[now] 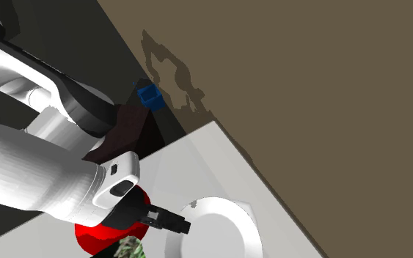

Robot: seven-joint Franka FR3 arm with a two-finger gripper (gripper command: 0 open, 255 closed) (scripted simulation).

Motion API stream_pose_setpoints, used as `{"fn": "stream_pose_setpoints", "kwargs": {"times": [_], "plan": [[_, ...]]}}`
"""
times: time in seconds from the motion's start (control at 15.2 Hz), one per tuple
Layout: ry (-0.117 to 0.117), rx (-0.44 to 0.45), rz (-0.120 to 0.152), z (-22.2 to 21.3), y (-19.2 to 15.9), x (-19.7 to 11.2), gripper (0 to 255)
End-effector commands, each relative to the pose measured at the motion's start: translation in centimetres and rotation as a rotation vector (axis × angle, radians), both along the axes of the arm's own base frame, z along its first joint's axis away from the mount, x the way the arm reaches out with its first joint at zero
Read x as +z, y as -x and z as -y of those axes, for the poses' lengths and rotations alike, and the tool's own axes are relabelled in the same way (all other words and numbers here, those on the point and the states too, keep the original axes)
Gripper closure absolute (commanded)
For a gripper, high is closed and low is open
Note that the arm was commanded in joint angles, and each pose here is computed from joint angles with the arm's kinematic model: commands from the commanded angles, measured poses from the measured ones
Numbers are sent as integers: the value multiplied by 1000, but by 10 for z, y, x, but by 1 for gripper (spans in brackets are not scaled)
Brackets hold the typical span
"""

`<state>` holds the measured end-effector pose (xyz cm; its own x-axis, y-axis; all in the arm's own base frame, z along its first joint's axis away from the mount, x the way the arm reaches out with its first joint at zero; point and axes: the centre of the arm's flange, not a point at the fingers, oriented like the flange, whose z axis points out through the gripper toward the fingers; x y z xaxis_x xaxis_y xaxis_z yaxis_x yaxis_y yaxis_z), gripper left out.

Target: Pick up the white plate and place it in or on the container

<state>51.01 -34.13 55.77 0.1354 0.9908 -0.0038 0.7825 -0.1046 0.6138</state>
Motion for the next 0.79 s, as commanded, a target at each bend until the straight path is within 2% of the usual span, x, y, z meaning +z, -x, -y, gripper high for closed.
{"fn": "stream_pose_setpoints", "kwargs": {"times": [0.0, 0.26, 0.73], "plan": [[-3, 0, -2, 0, 1, -1, 0], [-3, 0, -2, -4, 31, 38, 0], [-3, 0, -2, -4, 31, 38, 0]]}}
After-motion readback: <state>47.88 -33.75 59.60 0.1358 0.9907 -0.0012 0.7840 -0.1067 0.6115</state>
